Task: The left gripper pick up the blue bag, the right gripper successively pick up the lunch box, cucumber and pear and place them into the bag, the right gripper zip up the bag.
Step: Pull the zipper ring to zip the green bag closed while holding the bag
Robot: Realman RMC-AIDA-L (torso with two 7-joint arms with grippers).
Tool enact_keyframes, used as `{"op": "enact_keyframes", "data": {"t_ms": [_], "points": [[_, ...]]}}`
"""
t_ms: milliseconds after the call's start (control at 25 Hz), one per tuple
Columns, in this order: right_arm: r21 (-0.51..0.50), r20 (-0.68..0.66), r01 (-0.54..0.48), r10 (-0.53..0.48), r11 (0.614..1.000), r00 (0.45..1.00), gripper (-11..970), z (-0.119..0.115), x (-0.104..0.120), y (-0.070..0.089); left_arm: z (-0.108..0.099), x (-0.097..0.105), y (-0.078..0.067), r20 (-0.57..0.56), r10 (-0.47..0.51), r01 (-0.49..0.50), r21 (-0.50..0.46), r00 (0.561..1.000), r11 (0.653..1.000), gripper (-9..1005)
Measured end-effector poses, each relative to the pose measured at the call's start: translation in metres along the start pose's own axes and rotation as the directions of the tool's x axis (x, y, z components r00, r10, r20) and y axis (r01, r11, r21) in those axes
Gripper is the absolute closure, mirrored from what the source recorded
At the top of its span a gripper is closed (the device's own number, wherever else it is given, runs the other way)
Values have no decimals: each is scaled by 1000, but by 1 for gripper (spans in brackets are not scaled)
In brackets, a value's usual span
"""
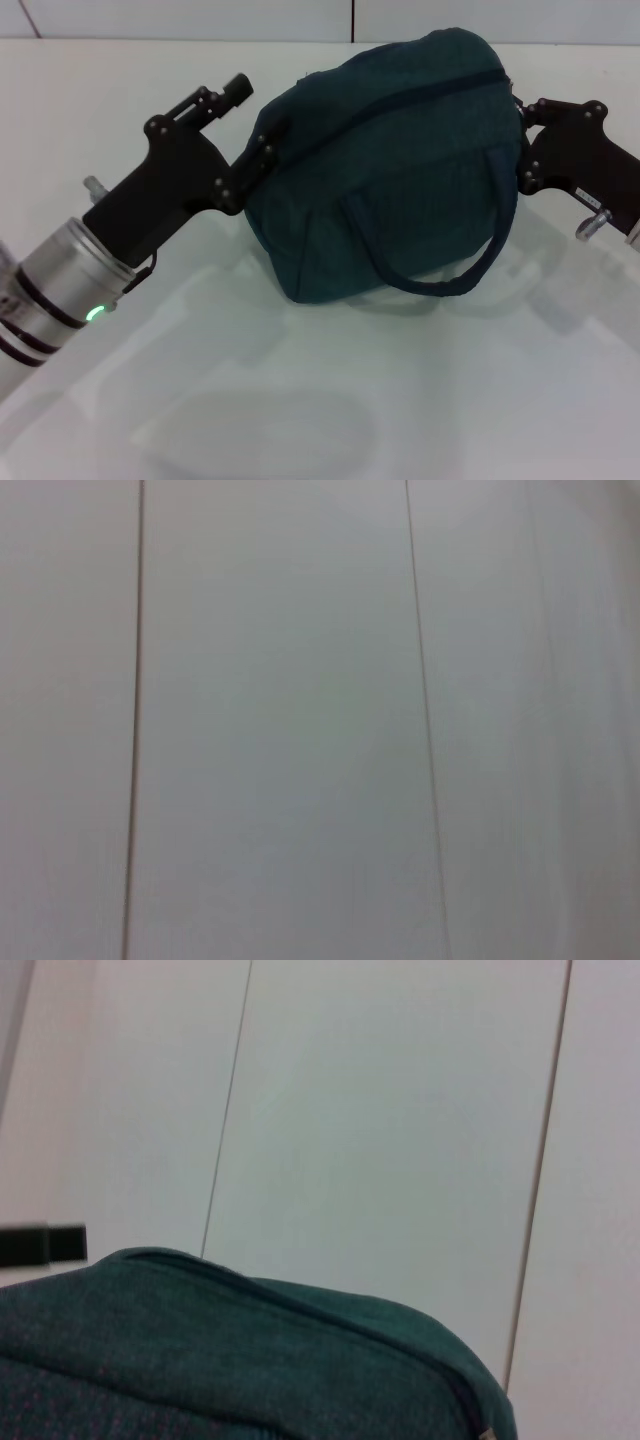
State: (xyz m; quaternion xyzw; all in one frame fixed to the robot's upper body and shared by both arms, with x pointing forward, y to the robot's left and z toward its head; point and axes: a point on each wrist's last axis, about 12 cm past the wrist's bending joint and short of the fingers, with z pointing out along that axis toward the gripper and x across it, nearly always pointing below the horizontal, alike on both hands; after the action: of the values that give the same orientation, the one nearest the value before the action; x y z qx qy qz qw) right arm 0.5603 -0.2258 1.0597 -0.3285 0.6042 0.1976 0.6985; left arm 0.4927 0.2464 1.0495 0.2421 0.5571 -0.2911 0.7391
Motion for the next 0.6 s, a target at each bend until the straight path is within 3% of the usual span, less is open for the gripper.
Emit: {"op": "enact_keyframes", "data": {"t_ms": [160, 360, 600], "points": [[7, 2, -7, 7, 1000, 1000, 937, -2, 0, 0, 3, -12, 3, 68, -102, 99, 45, 992, 994, 527], [6, 9, -11, 11, 1000, 1000, 937, -1, -1, 1, 26, -30, 17, 92, -174, 161, 134, 980, 978, 350], [-3, 7, -11, 11, 1000, 1000, 938, -1, 0, 2, 75, -47, 37, -107, -252, 271, 237, 962, 933, 171]]}}
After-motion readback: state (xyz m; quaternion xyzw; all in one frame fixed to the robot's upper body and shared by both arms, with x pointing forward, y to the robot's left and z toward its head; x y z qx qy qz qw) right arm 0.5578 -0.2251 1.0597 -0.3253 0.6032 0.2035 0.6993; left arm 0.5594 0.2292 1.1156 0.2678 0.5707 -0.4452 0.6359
